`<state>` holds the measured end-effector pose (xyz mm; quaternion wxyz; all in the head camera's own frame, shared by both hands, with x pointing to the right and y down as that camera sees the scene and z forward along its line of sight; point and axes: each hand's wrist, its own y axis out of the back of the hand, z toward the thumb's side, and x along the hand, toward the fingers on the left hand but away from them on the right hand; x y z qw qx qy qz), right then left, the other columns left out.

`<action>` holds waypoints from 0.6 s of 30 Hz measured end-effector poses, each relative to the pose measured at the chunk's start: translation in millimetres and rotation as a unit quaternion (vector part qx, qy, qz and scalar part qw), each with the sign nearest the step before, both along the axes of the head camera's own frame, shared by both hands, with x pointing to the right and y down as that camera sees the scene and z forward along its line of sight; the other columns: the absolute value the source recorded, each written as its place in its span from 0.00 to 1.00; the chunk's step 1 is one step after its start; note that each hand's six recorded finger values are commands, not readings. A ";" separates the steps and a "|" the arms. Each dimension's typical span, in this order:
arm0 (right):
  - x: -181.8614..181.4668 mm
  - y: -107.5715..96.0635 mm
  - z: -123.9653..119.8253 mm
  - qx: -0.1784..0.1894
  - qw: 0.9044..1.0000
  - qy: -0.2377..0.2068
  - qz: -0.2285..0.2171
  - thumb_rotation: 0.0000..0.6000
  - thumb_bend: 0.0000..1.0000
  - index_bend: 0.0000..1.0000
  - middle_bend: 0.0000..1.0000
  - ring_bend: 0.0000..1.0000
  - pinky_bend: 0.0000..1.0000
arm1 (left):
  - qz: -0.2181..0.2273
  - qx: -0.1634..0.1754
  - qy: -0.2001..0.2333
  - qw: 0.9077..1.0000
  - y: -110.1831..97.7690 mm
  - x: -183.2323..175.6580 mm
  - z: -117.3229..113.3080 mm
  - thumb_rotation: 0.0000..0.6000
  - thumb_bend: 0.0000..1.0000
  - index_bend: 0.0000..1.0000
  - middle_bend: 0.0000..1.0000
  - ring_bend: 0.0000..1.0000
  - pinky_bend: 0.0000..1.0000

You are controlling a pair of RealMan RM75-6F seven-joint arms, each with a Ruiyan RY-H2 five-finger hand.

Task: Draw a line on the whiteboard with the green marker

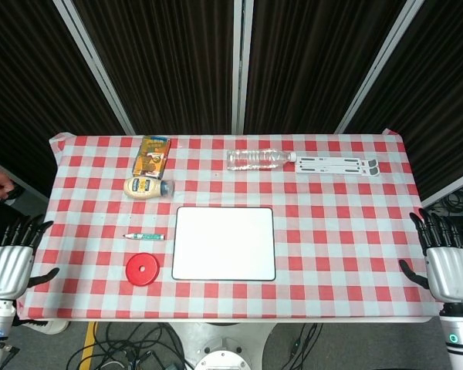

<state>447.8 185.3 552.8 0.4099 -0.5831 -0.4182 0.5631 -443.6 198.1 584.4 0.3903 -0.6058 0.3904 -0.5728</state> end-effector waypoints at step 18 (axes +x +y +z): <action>2.2 -14.8 -5.4 0.005 1.000 0.003 -0.012 1.00 0.15 0.00 0.02 0.00 0.00 | 0.153 -0.047 0.031 0.987 -94.2 115.0 55.2 1.00 0.12 0.45 0.43 0.74 0.92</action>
